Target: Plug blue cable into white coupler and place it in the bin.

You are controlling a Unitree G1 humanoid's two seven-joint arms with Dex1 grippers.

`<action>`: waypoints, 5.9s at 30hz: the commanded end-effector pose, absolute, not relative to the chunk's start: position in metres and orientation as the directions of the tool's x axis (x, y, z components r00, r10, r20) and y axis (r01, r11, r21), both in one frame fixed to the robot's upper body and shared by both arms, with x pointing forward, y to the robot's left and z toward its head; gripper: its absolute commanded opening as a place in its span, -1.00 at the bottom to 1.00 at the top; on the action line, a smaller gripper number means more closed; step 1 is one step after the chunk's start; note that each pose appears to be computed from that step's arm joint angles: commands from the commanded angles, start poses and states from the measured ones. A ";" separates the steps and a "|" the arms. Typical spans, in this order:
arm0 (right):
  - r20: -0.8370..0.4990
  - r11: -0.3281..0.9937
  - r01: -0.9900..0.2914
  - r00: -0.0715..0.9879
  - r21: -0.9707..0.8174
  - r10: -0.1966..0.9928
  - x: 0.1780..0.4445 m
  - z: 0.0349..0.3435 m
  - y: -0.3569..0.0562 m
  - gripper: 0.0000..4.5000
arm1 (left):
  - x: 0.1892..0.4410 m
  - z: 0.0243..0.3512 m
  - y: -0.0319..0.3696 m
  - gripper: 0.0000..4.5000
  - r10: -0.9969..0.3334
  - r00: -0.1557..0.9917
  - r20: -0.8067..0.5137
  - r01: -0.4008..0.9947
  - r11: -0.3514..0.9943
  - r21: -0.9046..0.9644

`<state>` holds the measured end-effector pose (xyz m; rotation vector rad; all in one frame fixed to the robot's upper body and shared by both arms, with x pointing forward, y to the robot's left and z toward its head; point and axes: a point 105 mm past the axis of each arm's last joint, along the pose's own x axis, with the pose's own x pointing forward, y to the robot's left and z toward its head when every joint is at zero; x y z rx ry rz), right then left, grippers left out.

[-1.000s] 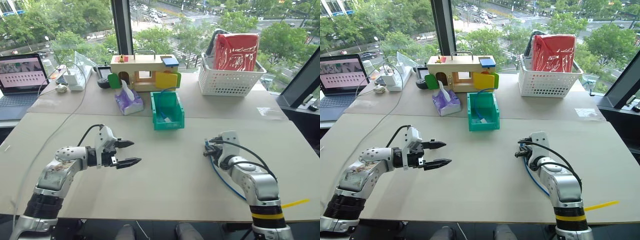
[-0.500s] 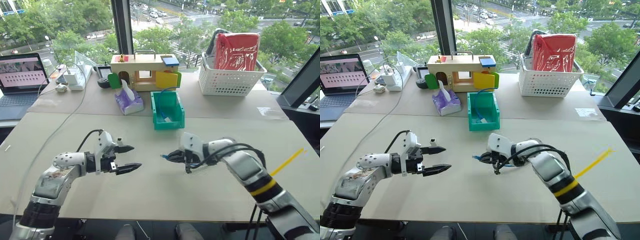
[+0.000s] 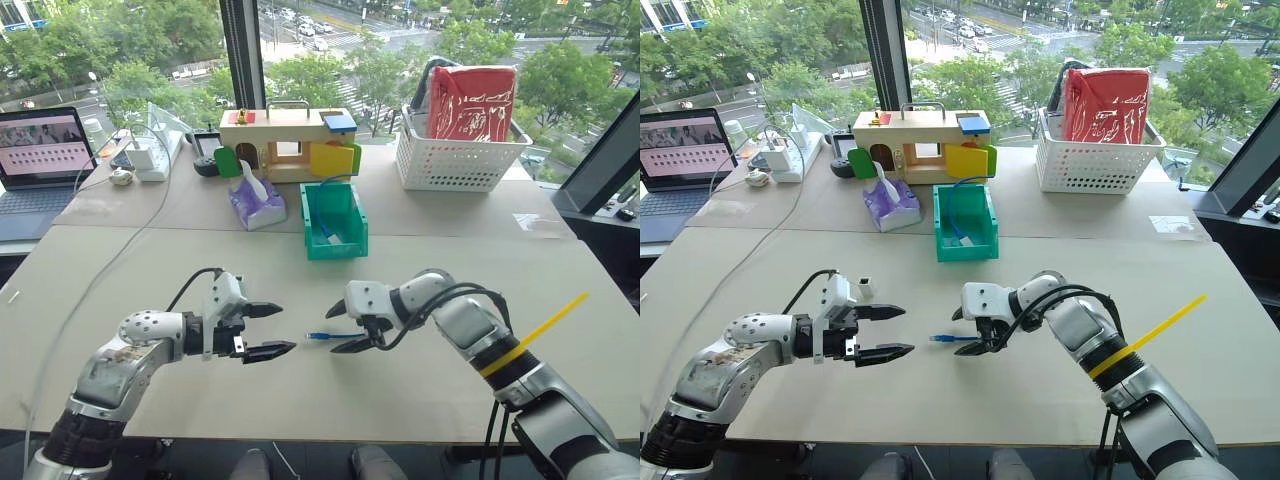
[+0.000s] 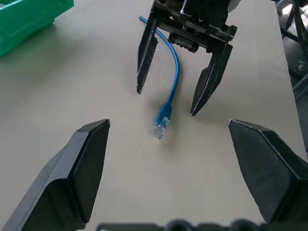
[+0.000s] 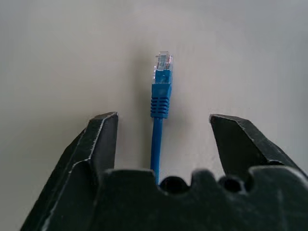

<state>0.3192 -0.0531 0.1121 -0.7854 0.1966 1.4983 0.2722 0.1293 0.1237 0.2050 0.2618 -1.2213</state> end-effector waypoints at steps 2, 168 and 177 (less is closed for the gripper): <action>-0.325 0.110 -0.926 0.236 -0.362 0.916 0.322 0.186 -0.058 0.99 | 0.266 0.124 0.112 0.88 -0.921 0.195 -0.339 0.981 0.175 0.088; -0.053 0.776 -0.209 0.953 0.594 0.298 0.313 0.168 -0.189 -1.00 | 0.338 0.067 0.192 0.99 -0.164 0.985 -0.057 0.168 0.983 0.068; -0.052 0.774 -0.206 0.954 0.598 0.294 0.311 0.168 -0.187 -1.00 | 0.350 0.074 0.173 0.99 -0.213 0.976 -0.036 0.213 0.977 -0.020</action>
